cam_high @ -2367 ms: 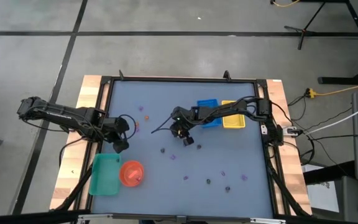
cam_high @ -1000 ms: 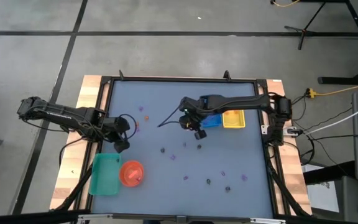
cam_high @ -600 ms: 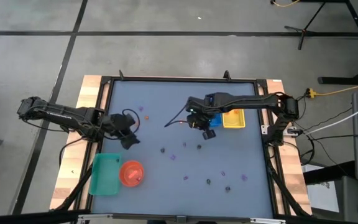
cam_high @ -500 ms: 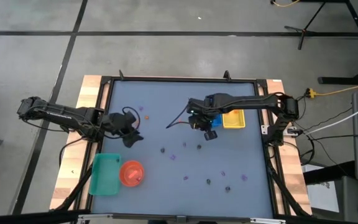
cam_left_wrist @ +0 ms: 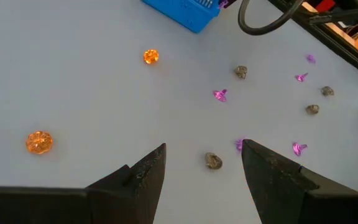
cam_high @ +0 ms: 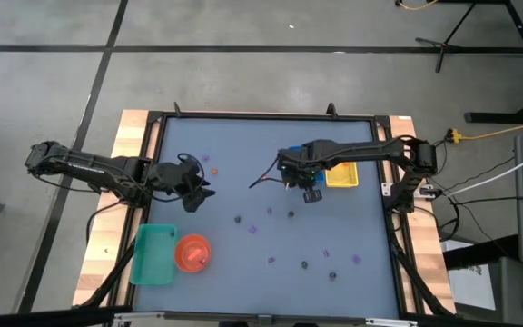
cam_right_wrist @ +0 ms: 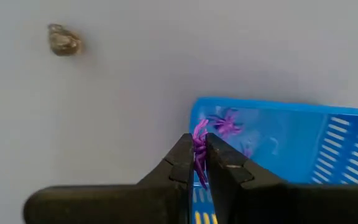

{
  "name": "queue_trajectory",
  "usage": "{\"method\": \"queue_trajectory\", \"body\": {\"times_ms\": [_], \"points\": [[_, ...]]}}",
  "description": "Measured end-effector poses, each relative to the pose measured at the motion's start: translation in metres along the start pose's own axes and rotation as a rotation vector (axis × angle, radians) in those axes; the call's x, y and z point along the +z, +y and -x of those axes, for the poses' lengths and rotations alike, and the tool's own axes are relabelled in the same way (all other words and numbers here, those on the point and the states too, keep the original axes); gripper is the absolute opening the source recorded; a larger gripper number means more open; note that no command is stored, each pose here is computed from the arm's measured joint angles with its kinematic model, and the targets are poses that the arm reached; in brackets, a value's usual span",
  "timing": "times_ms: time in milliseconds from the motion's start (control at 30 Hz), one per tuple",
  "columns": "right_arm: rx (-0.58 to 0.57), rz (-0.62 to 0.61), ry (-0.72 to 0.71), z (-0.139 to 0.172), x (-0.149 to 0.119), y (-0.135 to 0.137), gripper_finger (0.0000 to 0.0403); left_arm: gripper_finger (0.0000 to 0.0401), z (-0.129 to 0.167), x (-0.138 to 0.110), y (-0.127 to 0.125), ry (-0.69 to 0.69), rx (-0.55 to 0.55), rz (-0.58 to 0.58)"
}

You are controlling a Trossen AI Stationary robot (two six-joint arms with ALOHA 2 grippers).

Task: Sort Halloween decoration
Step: Put the violet spider toy into the blue box

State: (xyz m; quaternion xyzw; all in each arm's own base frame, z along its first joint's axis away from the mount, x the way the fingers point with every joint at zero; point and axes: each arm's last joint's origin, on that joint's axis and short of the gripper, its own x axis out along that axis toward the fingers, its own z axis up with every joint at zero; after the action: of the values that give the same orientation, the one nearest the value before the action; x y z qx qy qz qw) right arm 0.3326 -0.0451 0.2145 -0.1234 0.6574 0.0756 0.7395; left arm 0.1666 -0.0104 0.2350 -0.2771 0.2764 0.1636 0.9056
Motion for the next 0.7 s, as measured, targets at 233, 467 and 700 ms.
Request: {"method": "queue_trajectory", "body": {"times_ms": [233, 467, 700], "points": [[-0.196, -0.023, 0.072, 0.0008, -0.0015, -0.0059, 0.0033, 0.0195, 0.0000, 0.0000, 0.0000, 0.000, 0.001, 0.000], [-0.207, -0.082, 0.067, 0.0008, -0.0013, -0.0062, 0.0033, 0.0195, 0.0000, 0.0000, 0.0001, 0.000, 0.001, 0.000], [-0.208, -0.079, 0.067, 0.0009, -0.0014, -0.0062, 0.0033, 0.0195, -0.0007, -0.0002, -0.0001, 0.002, 0.002, -0.006]]}}
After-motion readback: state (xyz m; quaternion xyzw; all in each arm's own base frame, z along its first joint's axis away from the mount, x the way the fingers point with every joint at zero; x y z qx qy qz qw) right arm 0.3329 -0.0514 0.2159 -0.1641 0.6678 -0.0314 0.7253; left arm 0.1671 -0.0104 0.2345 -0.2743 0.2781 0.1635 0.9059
